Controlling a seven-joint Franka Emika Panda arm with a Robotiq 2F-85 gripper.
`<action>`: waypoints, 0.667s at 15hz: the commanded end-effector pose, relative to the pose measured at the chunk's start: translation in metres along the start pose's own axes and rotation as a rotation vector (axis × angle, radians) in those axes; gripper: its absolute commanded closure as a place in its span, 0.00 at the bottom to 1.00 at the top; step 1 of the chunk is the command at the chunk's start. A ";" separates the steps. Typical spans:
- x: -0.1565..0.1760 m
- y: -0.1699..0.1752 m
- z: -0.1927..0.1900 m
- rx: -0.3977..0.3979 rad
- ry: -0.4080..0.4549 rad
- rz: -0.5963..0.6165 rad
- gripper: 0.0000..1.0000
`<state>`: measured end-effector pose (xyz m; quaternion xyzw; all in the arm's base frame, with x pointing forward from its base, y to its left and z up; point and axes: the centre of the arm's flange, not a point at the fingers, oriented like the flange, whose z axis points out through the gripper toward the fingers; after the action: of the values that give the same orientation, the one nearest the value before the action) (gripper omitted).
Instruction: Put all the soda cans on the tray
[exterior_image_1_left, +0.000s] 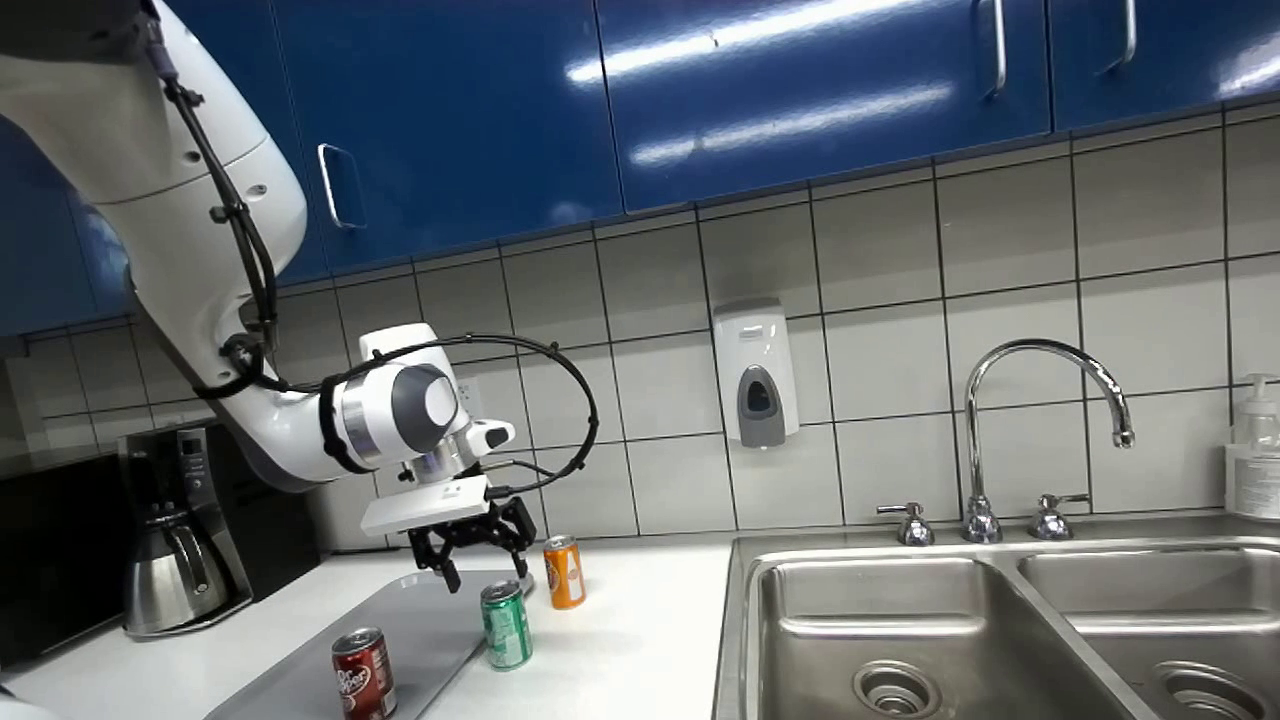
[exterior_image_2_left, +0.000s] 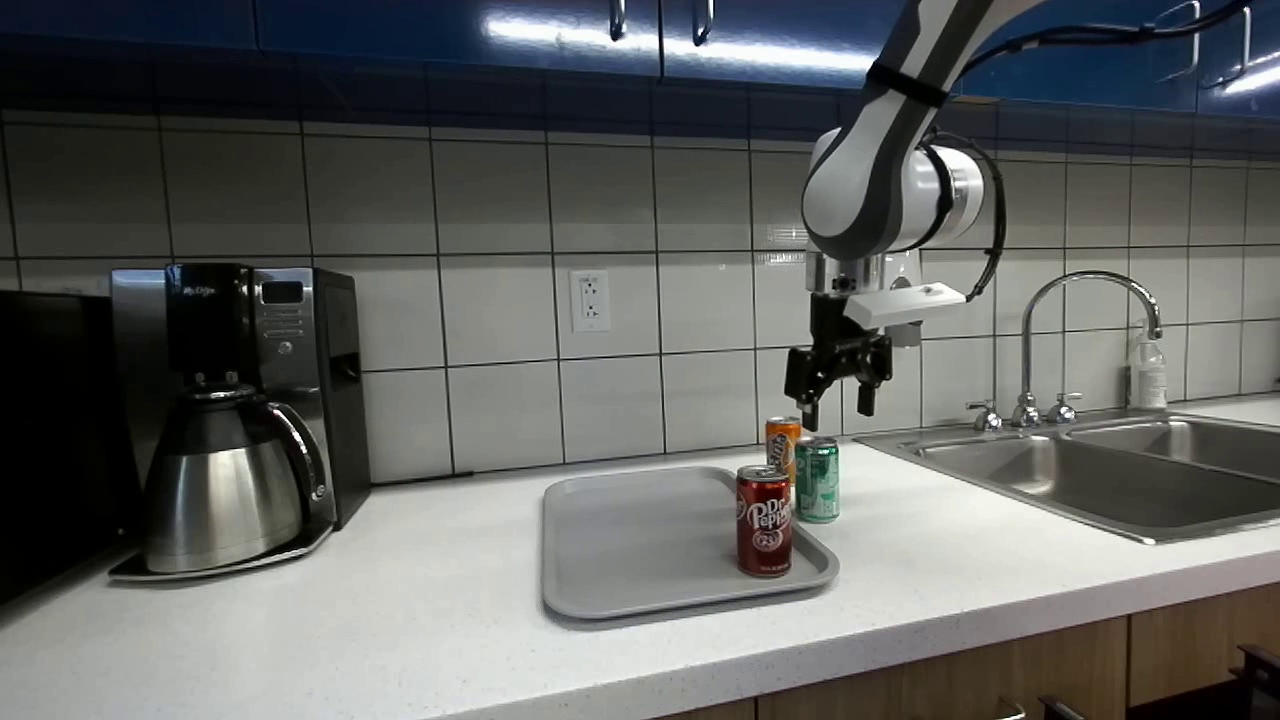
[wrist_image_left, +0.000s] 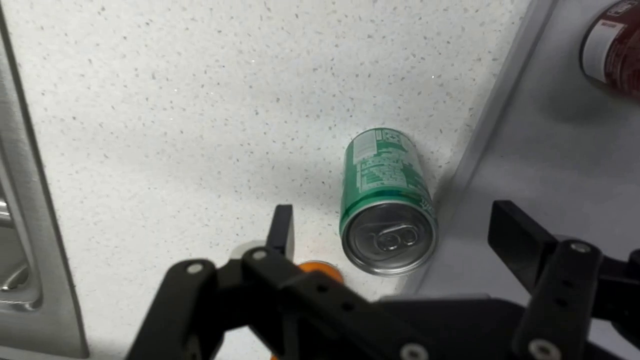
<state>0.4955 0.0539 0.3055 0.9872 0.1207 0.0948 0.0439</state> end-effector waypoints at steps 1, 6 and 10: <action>-0.006 0.008 0.000 -0.023 -0.010 0.025 0.00; -0.001 0.012 0.009 -0.014 -0.019 0.027 0.00; 0.006 0.012 0.019 -0.009 -0.028 0.023 0.00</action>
<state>0.4962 0.0433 0.2934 0.9893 0.1112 0.0825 0.0449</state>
